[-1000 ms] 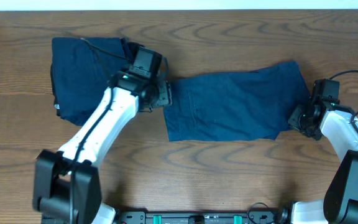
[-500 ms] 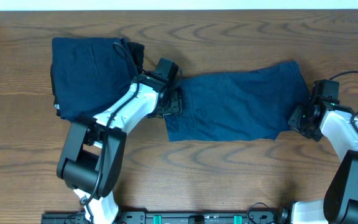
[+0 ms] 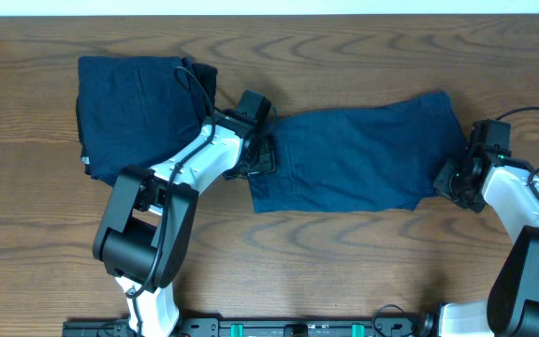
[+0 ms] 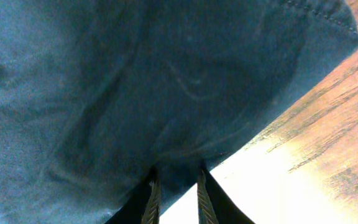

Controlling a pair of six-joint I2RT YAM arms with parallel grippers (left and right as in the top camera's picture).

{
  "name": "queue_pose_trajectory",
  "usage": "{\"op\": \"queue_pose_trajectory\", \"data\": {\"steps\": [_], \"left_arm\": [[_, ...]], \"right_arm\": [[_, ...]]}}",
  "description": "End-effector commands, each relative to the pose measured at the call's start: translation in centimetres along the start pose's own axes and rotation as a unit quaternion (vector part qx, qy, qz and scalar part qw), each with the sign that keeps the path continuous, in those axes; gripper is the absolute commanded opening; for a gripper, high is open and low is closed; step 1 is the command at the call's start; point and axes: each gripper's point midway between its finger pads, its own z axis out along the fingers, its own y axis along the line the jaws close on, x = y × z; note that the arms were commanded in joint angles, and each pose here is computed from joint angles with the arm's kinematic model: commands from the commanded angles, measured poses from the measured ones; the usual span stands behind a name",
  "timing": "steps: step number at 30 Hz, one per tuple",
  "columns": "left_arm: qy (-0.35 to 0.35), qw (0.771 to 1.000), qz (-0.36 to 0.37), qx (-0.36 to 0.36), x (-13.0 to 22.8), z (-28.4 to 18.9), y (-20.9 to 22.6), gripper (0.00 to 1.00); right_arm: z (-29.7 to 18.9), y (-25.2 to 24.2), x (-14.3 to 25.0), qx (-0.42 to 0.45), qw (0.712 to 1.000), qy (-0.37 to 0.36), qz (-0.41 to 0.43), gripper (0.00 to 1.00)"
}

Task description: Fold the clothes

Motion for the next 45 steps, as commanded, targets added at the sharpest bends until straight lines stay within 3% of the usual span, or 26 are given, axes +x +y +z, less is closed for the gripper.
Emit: {"op": "queue_pose_trajectory", "data": {"steps": [1,25,37,45], "left_arm": [[0.033,0.999,-0.006,0.011,1.4,1.9,-0.6,0.61],[0.023,0.999,0.008,0.026,1.4,2.0,-2.0,0.5],[0.023,0.999,0.009,0.026,1.4,2.0,-2.0,0.13],[0.022,0.999,0.014,0.026,1.3,1.9,-2.0,0.06]], "right_arm": [[0.1,-0.2,0.1,-0.002,1.0,0.004,0.002,0.2],[0.1,-0.1,0.1,-0.003,1.0,0.004,0.002,0.21],[0.1,-0.1,0.0,-0.004,1.0,0.002,0.002,0.22],[0.0,0.3,-0.4,-0.012,1.0,-0.005,0.002,0.15]]}}
